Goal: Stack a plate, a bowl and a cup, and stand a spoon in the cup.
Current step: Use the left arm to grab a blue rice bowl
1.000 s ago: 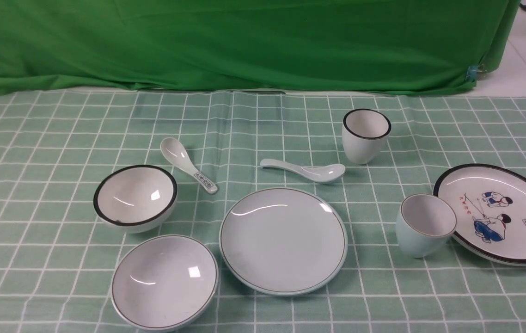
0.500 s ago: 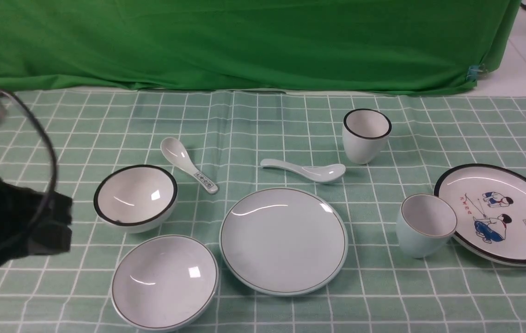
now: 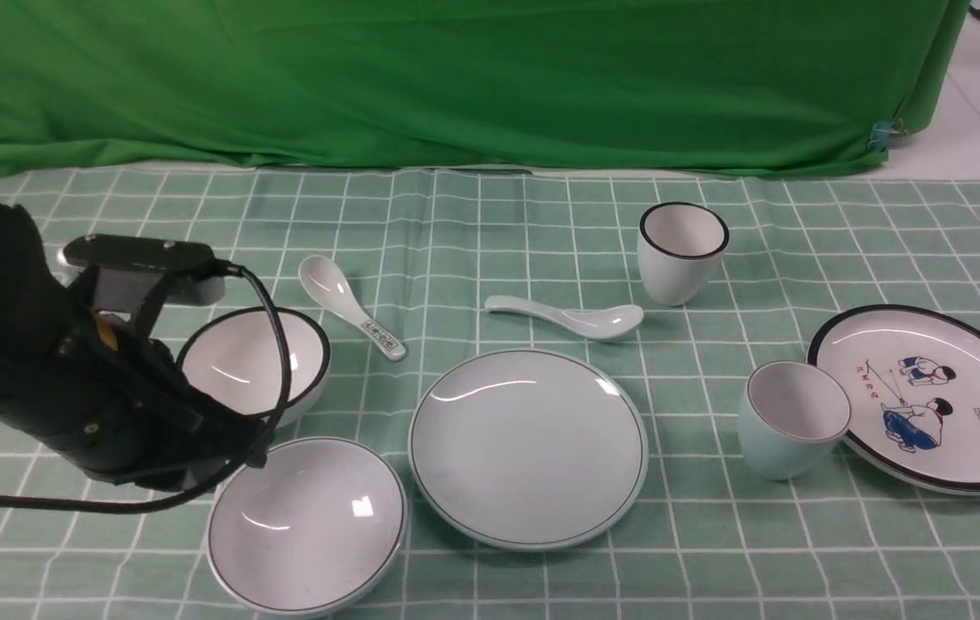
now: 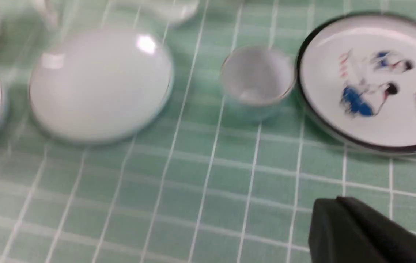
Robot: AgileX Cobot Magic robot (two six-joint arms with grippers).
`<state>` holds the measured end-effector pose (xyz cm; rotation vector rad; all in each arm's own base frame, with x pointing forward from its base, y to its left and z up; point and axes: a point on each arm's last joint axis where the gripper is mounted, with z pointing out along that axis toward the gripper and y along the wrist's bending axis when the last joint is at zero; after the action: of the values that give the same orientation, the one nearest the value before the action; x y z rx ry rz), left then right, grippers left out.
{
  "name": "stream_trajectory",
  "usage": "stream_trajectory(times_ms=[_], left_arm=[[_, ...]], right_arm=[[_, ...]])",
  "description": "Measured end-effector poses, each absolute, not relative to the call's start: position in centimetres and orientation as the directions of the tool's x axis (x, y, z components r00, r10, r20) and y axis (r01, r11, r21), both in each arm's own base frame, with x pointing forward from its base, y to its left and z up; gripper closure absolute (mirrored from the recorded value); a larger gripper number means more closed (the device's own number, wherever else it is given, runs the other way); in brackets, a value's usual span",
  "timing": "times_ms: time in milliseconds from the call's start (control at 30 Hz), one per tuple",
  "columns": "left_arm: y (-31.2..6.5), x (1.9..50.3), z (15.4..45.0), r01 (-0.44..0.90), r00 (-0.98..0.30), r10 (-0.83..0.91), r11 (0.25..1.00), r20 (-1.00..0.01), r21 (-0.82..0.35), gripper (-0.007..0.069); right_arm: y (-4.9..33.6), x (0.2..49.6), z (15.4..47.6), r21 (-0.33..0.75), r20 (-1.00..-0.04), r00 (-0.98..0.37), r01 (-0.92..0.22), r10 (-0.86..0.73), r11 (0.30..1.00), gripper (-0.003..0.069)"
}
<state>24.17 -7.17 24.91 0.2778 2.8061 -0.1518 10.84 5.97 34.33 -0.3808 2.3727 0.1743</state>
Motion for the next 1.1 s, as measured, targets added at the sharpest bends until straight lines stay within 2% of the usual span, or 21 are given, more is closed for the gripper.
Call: stream_trajectory(times_ms=[33,100,133,300,333,400,433,500,533,600,667,767,867,967,1100], left_arm=[[-7.2,24.6,24.4,0.194,-0.933,0.162,0.979,-0.322,-0.069,0.0501],[-7.3,25.1,23.7,0.187,-0.936,0.156,0.980,-0.316,-0.070,0.0443],[-7.4,25.5,23.1,0.183,-0.941,0.154,0.981,-0.302,-0.069,0.0386],[-7.7,26.5,20.3,0.153,-0.968,0.136,0.986,-0.209,-0.065,0.0155],[-7.7,26.6,20.0,0.152,-0.969,0.136,0.986,-0.205,-0.065,0.0147],[-7.9,27.0,18.5,0.146,-0.979,0.135,0.988,-0.154,-0.058,0.0078],[-7.9,27.0,18.4,0.144,-0.980,0.134,0.988,-0.150,-0.058,0.0077],[-7.9,27.2,17.4,0.138,-0.985,0.131,0.989,-0.114,-0.054,0.0099],[-7.9,27.3,17.1,0.134,-0.986,0.128,0.990,-0.105,-0.053,0.0137],[-7.9,27.3,17.0,0.132,-0.987,0.127,0.990,-0.097,-0.052,0.0253],[-7.9,27.2,17.3,0.127,-0.988,0.121,0.990,-0.100,-0.057,0.0452],[-8.0,27.0,18.5,0.124,-0.984,0.113,0.990,-0.140,-0.074,0.0562],[-7.9,26.5,20.1,0.132,-0.978,0.117,0.988,-0.175,-0.079,0.0599],[-7.8,26.3,21.8,0.151,-0.967,0.131,0.985,-0.218,-0.079,0.0603],[-10.2,26.9,25.9,0.234,-0.917,0.169,0.962,-0.360,-0.144,0.0603]], right_arm=[[7.4,11.6,34.5,-0.003,-0.657,-0.696,-0.381,-0.289,0.924,0.0636],[8.7,12.1,34.4,-0.007,-0.652,-0.682,-0.430,-0.331,0.903,0.0636],[9.4,12.4,34.2,-0.006,-0.648,-0.679,-0.447,-0.344,0.895,0.0636],[10.9,13.5,33.2,-0.005,-0.616,-0.701,-0.452,-0.359,0.892,0.0636],[10.9,13.5,33.2,-0.006,-0.615,-0.702,-0.452,-0.359,0.892,0.0636],[11.2,13.7,33.0,-0.007,-0.611,-0.704,-0.452,-0.362,0.892,0.0636],[11.2,13.7,33.0,-0.007,-0.610,-0.705,-0.452,-0.362,0.892,0.0636],[11.2,13.8,33.0,-0.004,-0.613,-0.704,-0.450,-0.358,0.893,0.0636],[11.3,13.8,33.0,-0.004,-0.614,-0.703,-0.451,-0.358,0.893,0.0636],[11.3,13.8,33.0,-0.003,-0.615,-0.704,-0.449,-0.356,0.894,0.0632],[11.3,13.8,33.0,-0.002,-0.615,-0.704,-0.448,-0.354,0.894,0.0626],[11.2,13.8,33.0,-0.003,-0.615,-0.704,-0.448,-0.354,0.894,0.0616],[10.9,14.0,33.3,-0.043,-0.619,-0.695,-0.437,-0.367,0.899,0.0609],[9.8,14.4,34.2,-0.090,-0.609,-0.711,-0.378,-0.351,0.921,0.0607],[6.3,15.5,37.3,-0.142,-0.596,-0.761,-0.215,-0.257,0.966,0.0607]])
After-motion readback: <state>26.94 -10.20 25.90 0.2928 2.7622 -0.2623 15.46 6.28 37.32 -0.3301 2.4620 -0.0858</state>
